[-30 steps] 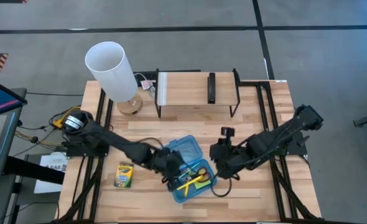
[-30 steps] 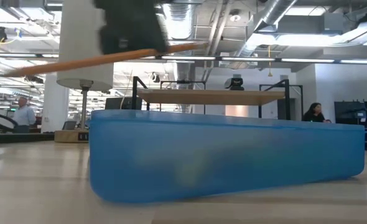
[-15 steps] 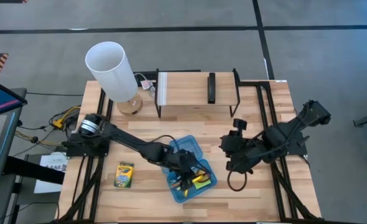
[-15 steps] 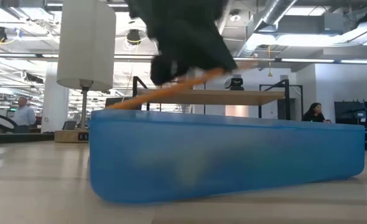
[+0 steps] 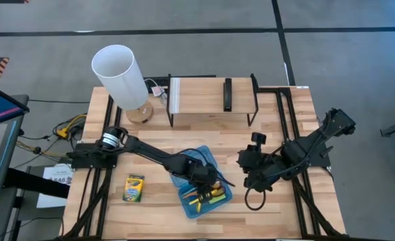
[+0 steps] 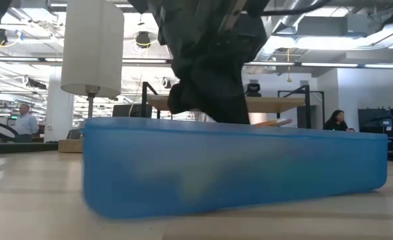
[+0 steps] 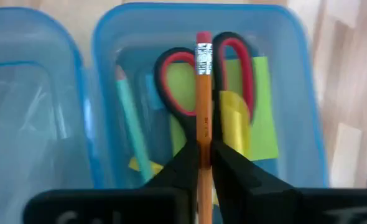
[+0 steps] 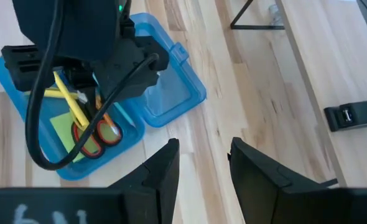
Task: Pack school essentials
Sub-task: Put the yellow pencil into the blue supply box, then put the box of crayons into the blue supply box
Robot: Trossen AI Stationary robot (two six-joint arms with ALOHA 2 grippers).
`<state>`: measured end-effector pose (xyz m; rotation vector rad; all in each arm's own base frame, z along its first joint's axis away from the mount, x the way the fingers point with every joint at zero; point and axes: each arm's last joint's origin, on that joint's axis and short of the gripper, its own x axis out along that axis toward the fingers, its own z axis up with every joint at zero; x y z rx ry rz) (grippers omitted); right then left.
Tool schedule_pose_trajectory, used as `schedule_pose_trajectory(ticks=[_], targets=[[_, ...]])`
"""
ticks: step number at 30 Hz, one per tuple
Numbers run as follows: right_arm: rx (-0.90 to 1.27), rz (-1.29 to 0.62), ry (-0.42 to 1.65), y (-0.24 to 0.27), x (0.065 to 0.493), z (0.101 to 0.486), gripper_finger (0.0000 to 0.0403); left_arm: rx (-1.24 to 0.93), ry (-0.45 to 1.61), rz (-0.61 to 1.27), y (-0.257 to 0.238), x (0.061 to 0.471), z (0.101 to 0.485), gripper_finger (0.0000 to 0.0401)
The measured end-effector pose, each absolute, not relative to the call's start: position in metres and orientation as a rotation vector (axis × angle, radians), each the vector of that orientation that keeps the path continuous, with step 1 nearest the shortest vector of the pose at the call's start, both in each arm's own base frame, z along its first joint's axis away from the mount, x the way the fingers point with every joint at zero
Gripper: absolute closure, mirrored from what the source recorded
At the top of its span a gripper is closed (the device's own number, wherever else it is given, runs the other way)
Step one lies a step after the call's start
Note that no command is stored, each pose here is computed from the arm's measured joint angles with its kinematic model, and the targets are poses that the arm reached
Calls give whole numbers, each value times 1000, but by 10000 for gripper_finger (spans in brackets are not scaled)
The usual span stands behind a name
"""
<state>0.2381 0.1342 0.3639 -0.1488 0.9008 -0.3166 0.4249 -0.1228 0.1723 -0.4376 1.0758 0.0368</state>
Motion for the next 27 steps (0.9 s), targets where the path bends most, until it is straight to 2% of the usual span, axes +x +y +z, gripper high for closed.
schedule_pose_trajectory(ticks=[7, 11, 15, 20, 27], targets=[[-144, -317, 896, 134, 239, 364, 243, -386, 1067, 7, -124, 424, 186, 277], [-140, -317, 893, 134, 239, 364, 241, -304, 1069, 39, -128, 415, 207, 245], [-139, -314, 890, 135, 239, 365, 243, -186, 991, 90, -146, 387, 243, 239], [-138, -308, 884, 135, 240, 365, 245, -106, 924, 181, -170, 331, 263, 247], [-130, -267, 816, 139, 247, 369, 241, -232, 850, 322, -174, 243, 249, 252]])
